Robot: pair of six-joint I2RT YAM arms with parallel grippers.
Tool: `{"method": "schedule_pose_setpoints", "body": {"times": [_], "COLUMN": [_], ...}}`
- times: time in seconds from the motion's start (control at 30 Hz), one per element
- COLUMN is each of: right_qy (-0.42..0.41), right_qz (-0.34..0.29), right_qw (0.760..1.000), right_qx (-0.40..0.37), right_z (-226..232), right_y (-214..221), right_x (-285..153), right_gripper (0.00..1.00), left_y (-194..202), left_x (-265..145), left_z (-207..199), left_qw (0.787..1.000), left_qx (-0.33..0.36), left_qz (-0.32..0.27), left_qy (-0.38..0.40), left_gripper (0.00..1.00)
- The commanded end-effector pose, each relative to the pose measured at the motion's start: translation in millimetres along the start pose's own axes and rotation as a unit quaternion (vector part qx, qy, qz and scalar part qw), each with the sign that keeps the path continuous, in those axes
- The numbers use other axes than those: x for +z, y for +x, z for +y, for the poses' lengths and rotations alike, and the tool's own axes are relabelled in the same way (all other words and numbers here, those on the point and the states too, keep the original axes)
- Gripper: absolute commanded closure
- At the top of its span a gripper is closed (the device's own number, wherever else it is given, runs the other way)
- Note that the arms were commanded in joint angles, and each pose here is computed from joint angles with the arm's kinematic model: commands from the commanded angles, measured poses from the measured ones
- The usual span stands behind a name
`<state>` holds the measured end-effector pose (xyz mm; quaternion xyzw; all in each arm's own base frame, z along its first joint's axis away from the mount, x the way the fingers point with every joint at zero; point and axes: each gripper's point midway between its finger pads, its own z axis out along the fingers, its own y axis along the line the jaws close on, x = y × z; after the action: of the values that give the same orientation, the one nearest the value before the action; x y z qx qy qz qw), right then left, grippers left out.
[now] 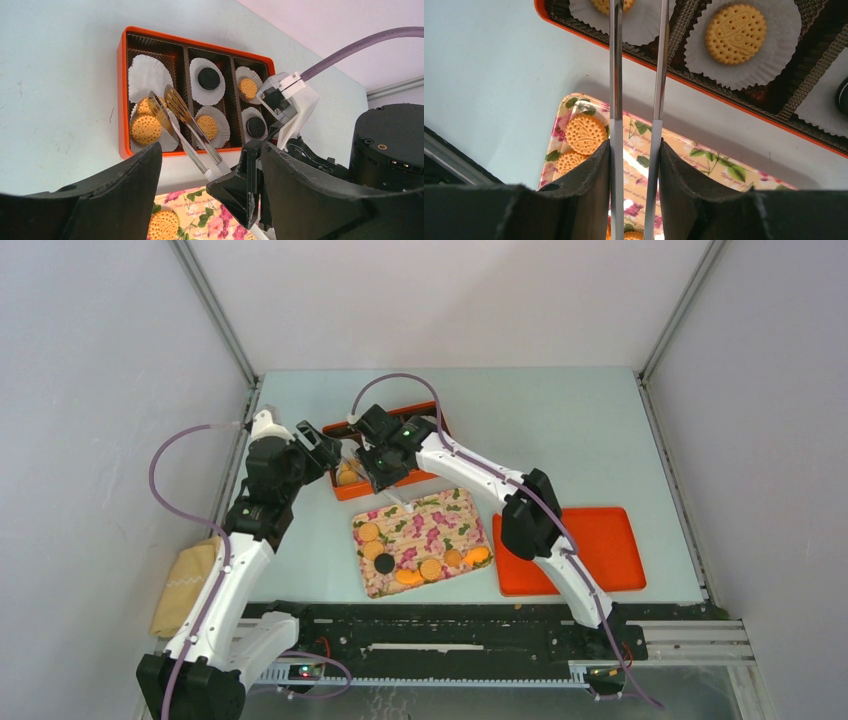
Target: Pack the cookies
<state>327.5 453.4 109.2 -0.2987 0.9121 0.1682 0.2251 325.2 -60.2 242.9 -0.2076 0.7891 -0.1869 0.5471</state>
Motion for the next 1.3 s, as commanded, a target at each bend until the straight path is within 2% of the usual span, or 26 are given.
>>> {"method": "schedule_pose_setpoints", "body": {"times": [0.0,0.07,0.47,0.67,0.93,1.27], "right_qy": [-0.044,-0.049,-0.041,-0.035,-0.041,-0.033], "right_qz": [-0.088,-0.1,-0.134,-0.106,-0.043,-0.044], "right_qw": [0.995,0.994,0.99,0.994,0.998,0.998], "right_qx": [-0.011,-0.012,-0.004,-0.02,-0.026,-0.022], "right_z": [22.7,24.4,4.6,-0.9,9.1,7.0], "right_y": [-45.3,-49.7,-81.1,-59.5,-16.7,-22.5], "right_x": [-58.8,-61.9,-58.0,-59.0,-35.4,-19.7], "right_gripper": [0.94,1.0,1.0,1.0,1.0,1.0], "left_y": [3.2,2.9,3.2,5.2,4.9,6.7], "left_x": [-0.9,-1.1,0.4,3.6,3.2,3.8], "left_z": [2.7,2.2,1.9,1.5,1.1,2.5], "left_qw": [1.0,1.0,1.0,1.0,1.0,1.0], "left_qx": [0.003,0.003,0.006,0.005,0.006,0.006], "left_qz": [0.002,0.002,0.003,0.009,0.01,0.012], "left_qy": [0.001,0.001,0.003,0.003,0.003,0.001], "left_gripper": [0.23,0.23,0.23,0.23,0.23,0.23]}}
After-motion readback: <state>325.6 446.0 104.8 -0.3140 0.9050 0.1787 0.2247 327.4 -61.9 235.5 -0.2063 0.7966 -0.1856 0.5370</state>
